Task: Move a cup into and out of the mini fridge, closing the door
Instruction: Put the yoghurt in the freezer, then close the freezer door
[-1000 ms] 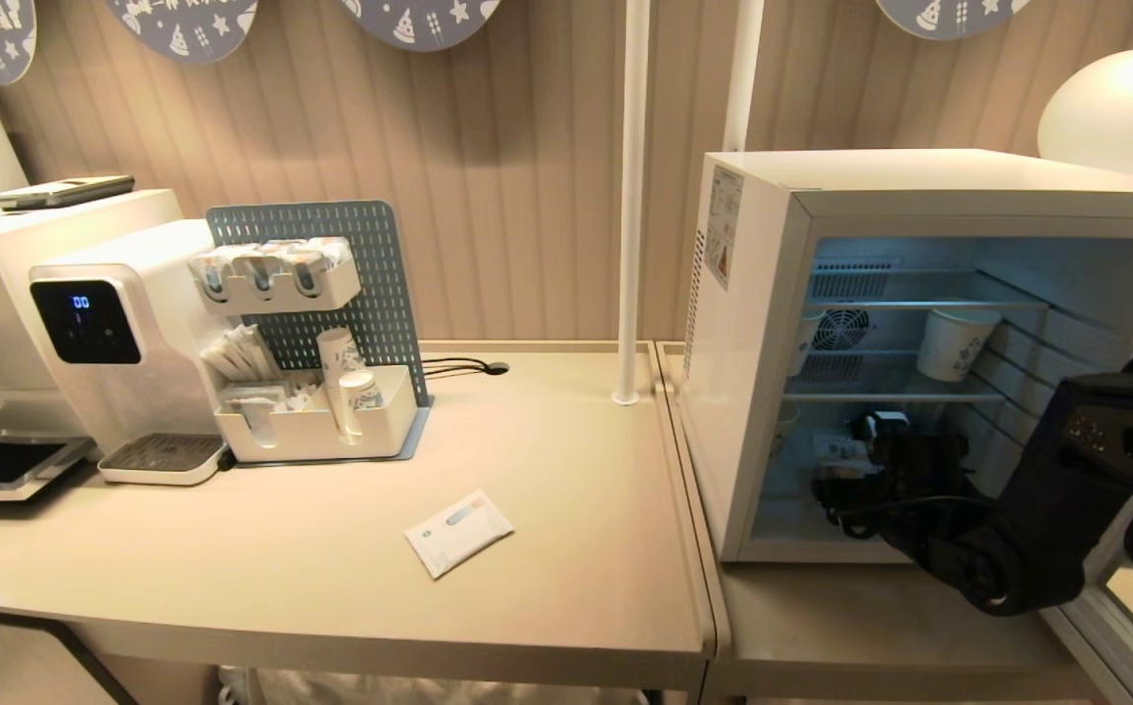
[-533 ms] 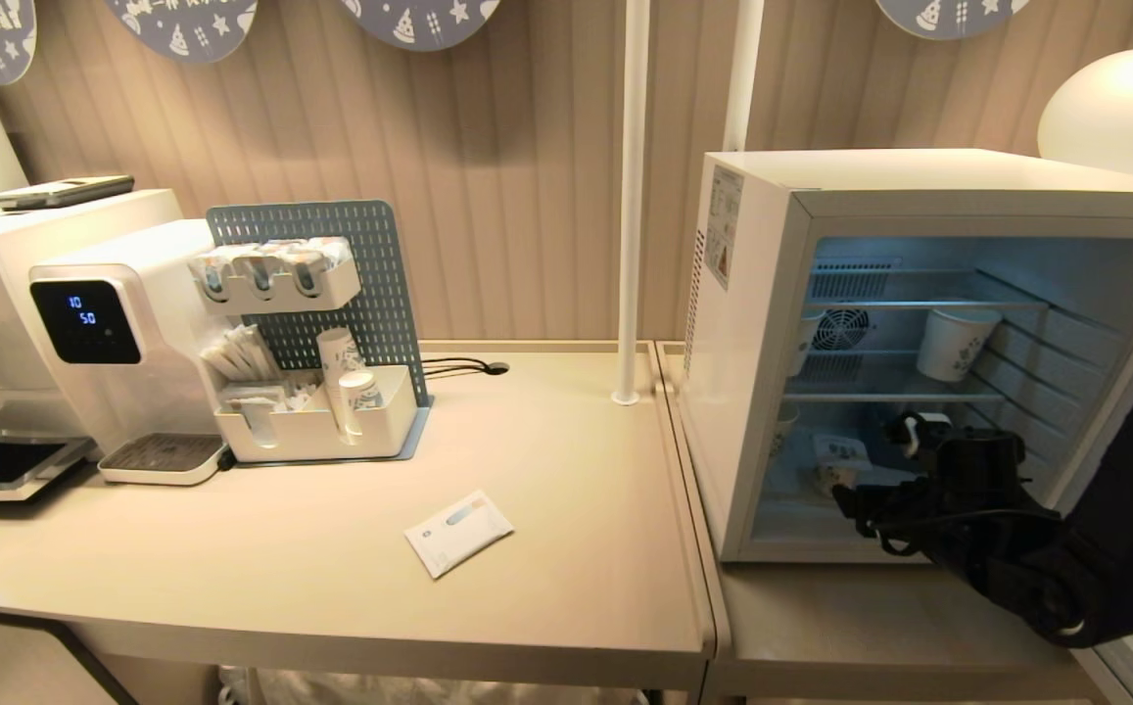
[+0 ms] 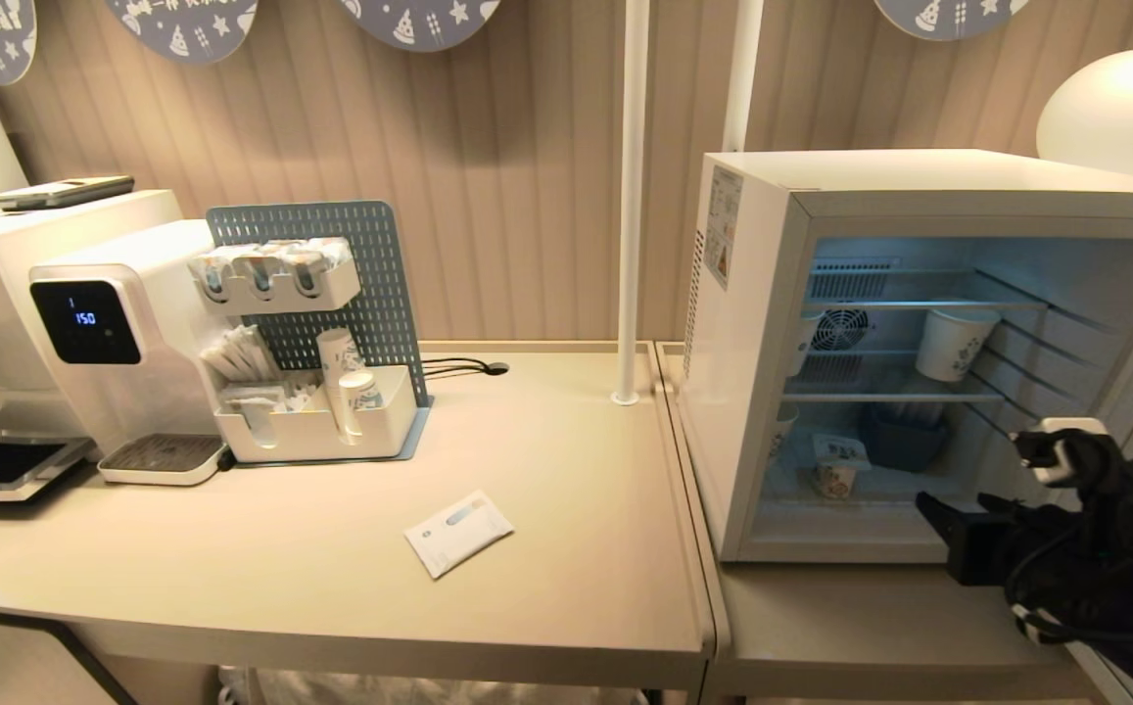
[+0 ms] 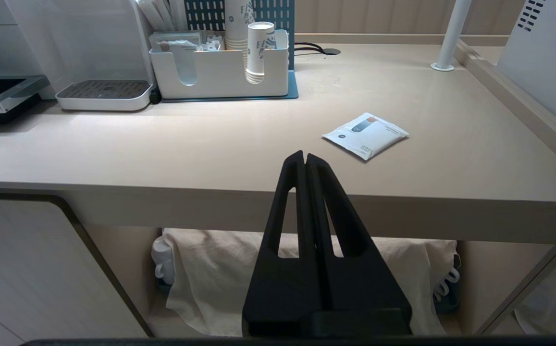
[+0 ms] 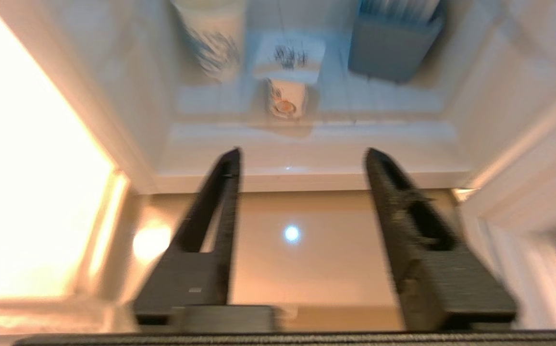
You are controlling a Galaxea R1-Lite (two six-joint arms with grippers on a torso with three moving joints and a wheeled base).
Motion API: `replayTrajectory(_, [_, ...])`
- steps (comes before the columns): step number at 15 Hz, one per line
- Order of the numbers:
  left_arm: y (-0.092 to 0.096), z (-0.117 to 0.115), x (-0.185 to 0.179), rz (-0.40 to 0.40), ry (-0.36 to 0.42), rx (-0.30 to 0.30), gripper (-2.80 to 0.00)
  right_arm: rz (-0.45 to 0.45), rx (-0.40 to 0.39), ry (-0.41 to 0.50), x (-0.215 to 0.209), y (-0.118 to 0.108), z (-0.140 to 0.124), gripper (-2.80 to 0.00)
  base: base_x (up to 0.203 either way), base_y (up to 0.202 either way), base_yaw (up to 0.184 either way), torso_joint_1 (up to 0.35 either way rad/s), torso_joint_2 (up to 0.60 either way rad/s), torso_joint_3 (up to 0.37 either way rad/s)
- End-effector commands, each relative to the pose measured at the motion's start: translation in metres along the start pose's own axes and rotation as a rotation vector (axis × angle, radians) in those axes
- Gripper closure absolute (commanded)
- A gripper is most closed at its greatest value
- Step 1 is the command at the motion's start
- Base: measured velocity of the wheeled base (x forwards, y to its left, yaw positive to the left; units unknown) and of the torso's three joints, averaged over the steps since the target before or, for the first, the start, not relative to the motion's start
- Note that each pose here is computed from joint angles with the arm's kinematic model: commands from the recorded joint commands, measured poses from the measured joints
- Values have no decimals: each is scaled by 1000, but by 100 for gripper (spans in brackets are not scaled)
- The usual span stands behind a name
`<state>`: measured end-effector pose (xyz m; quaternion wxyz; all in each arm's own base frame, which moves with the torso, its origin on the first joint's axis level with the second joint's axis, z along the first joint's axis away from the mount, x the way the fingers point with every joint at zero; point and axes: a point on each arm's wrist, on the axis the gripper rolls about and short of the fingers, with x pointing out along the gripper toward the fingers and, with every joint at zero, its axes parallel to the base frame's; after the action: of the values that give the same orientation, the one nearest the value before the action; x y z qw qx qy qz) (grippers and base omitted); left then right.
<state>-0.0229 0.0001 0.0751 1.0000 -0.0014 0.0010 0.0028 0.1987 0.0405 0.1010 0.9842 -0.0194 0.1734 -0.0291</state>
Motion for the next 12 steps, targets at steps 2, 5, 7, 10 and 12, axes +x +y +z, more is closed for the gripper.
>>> replayTrajectory(2, [0,0,0,1,3,0,0,18,45,-195,-65,-11,19,0,0,0,0,0,0,0])
replayTrajectory(5, [0,0,0,1,3,0,0,-34,58,-264,-122,-28,22,0,0,0,0,0,0,0])
replayTrajectory(7, [0,0,0,1,3,0,0,-165,55,-234,-161,-46,24,0,0,0,0,0,0,0])
replayTrajectory(10, [0,0,0,1,3,1,0,-516,96,-248,-207,-70,10,0,0,0,0,0,0,0])
replayTrajectory(12, [0,-1,0,2,4,0,0,-712,99,-271,-227,-74,-9,0,0,0,0,0,0,0])
